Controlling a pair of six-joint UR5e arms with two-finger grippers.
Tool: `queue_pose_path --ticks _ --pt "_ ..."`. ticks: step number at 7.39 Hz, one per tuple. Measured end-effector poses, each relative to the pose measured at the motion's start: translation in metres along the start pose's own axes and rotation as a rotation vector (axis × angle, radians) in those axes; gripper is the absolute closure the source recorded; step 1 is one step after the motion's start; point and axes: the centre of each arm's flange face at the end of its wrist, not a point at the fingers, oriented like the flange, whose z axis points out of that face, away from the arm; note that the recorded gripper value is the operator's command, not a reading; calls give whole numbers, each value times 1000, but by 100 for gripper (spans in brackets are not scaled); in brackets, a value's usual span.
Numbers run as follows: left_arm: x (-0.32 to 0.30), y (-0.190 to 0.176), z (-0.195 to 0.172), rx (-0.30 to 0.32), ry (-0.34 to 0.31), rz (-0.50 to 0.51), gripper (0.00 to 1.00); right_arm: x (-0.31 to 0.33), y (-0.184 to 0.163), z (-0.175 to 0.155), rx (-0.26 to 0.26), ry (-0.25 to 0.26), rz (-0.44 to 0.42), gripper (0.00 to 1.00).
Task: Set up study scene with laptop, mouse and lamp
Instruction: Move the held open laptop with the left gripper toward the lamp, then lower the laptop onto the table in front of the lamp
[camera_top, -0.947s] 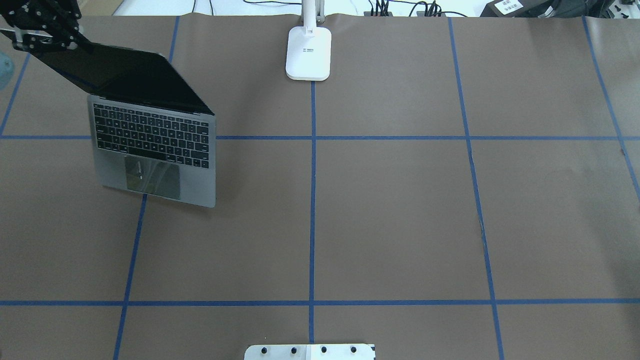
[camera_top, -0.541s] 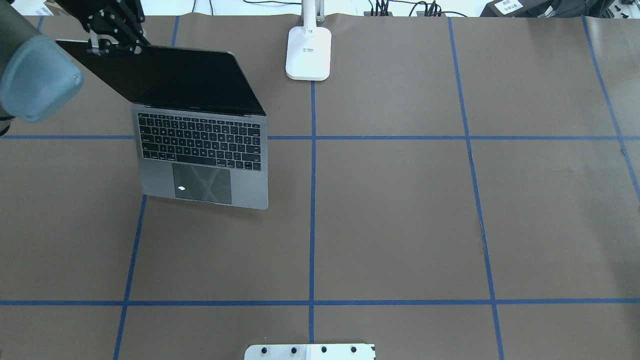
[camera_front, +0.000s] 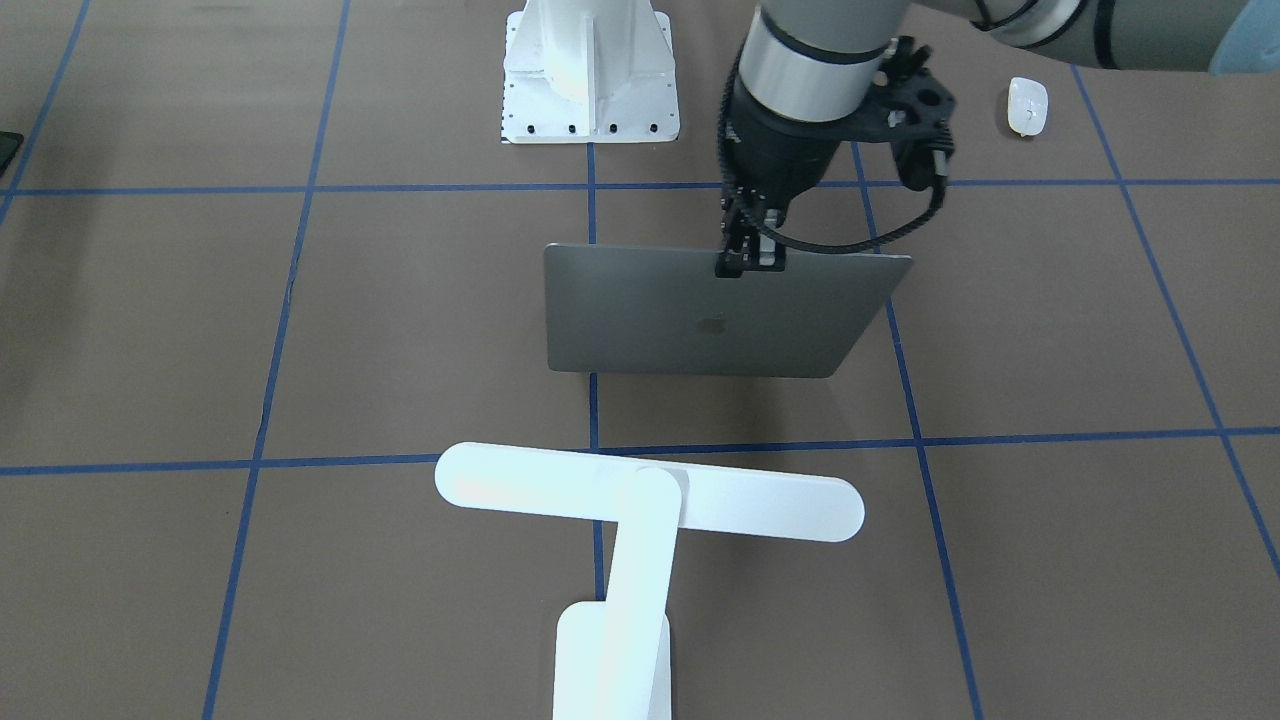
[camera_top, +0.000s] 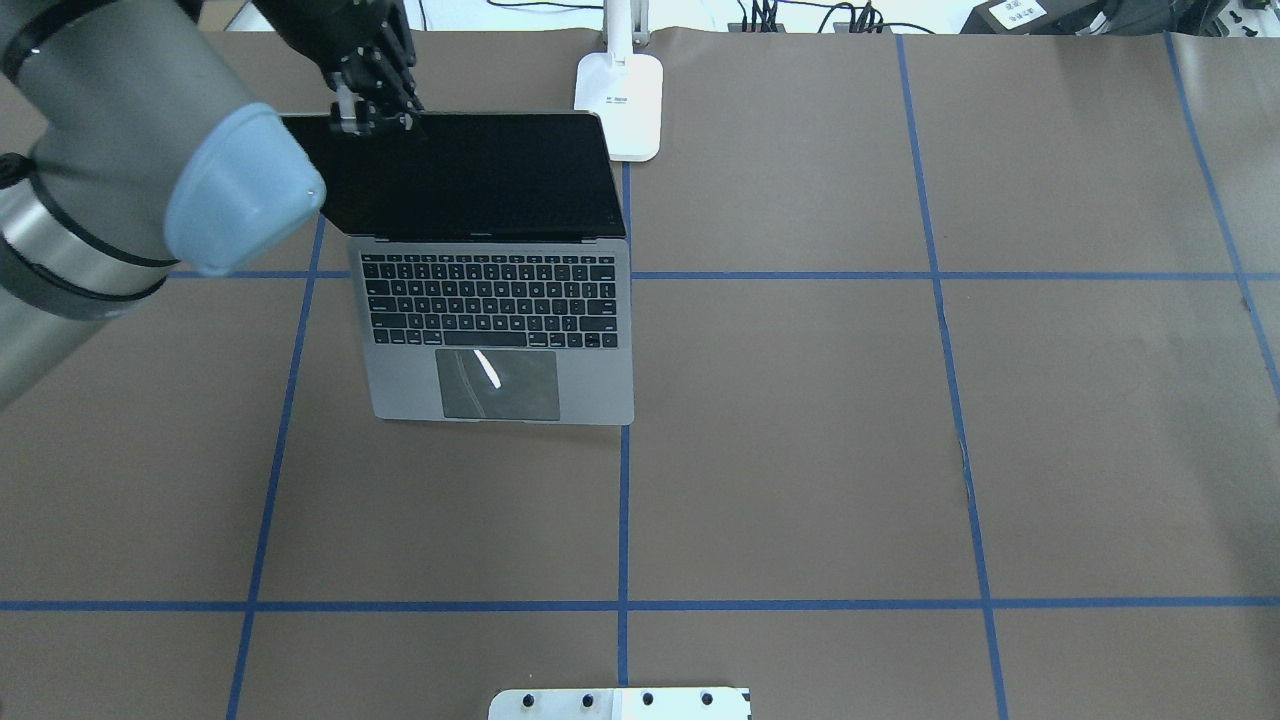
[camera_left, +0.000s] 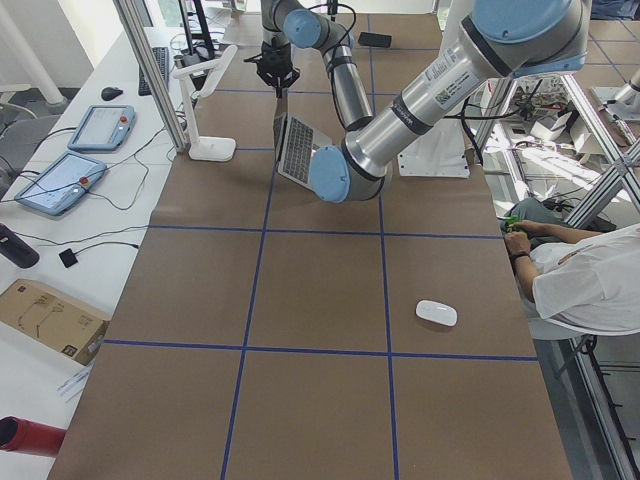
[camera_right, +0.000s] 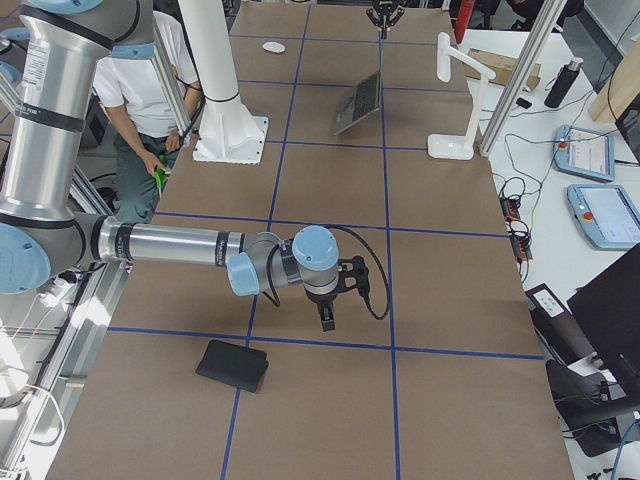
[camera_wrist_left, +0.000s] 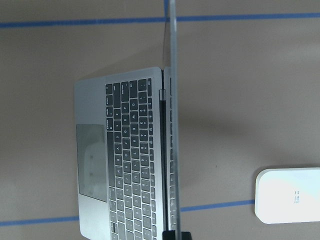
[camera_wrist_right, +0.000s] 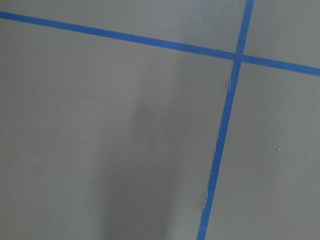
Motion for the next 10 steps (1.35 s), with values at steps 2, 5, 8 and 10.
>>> queue_pose_path --ticks 2,5,8,10 --pt "7 73 36 52 -34 -25 100 4 -6 4 -3 0 3 1" --pt "38 106 81 46 -8 9 100 4 -10 4 -1 -1 1 1" --pt "61 102 112 46 25 55 100 4 -10 4 -1 -1 1 1" --pt "73 97 126 42 44 57 100 4 -10 5 -1 -1 2 1"
